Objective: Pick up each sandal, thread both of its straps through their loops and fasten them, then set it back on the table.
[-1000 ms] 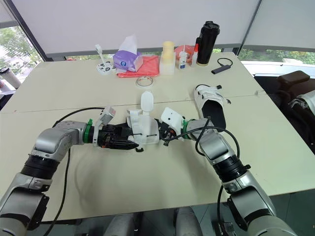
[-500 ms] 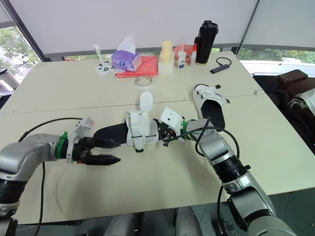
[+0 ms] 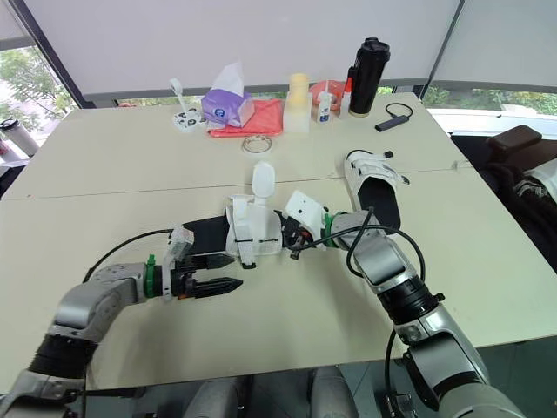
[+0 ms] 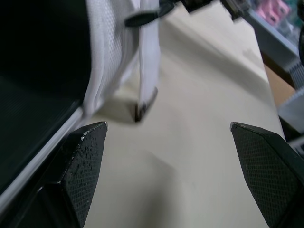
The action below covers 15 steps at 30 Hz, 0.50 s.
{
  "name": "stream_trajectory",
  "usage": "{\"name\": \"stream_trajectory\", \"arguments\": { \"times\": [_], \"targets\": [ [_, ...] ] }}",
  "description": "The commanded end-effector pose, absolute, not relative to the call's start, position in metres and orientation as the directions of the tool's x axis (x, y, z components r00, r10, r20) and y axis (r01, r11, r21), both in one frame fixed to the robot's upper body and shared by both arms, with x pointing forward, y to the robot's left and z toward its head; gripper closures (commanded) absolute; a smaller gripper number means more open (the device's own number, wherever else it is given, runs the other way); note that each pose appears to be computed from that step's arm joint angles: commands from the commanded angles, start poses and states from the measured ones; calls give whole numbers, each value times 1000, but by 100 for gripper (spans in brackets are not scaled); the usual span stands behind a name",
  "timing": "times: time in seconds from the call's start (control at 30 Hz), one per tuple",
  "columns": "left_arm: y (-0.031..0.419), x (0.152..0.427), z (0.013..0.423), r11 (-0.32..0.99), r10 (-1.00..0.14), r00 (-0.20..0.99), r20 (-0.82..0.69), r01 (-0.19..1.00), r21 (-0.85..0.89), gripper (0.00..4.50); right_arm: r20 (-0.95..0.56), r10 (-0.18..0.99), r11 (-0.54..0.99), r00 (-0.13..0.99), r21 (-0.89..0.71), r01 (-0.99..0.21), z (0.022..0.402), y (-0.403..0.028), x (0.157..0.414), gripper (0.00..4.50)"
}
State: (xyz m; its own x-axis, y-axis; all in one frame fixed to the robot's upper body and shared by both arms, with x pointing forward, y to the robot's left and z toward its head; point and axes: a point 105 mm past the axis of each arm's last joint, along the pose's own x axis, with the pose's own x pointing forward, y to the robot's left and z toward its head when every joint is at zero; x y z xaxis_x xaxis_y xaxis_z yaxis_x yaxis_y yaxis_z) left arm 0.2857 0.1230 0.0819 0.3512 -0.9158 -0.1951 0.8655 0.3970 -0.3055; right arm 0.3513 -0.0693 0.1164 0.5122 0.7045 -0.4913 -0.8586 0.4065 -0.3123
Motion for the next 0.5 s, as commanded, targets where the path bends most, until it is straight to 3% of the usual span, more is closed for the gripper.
{"name": "stream_trajectory", "arguments": {
  "times": [0.03, 0.17, 0.47, 0.5],
  "targets": [
    [120, 293, 85, 420, -906, 385, -174, 866, -271, 20, -505, 711, 387, 489, -300, -872, 111, -65, 345, 450],
    [115, 292, 84, 412, -910, 379, -168, 866, -282, 20, -504, 712, 389, 489, -297, -872, 111, -65, 345, 450],
    [94, 275, 84, 279, -960, 240, -146, 878, -389, 20, -503, 712, 387, 490, -301, -871, 112, -64, 346, 450],
    [94, 275, 83, 276, -960, 235, -149, 878, -392, 43, -503, 712, 388, 490, -301, -871, 112, -64, 346, 450]
  ]
}}
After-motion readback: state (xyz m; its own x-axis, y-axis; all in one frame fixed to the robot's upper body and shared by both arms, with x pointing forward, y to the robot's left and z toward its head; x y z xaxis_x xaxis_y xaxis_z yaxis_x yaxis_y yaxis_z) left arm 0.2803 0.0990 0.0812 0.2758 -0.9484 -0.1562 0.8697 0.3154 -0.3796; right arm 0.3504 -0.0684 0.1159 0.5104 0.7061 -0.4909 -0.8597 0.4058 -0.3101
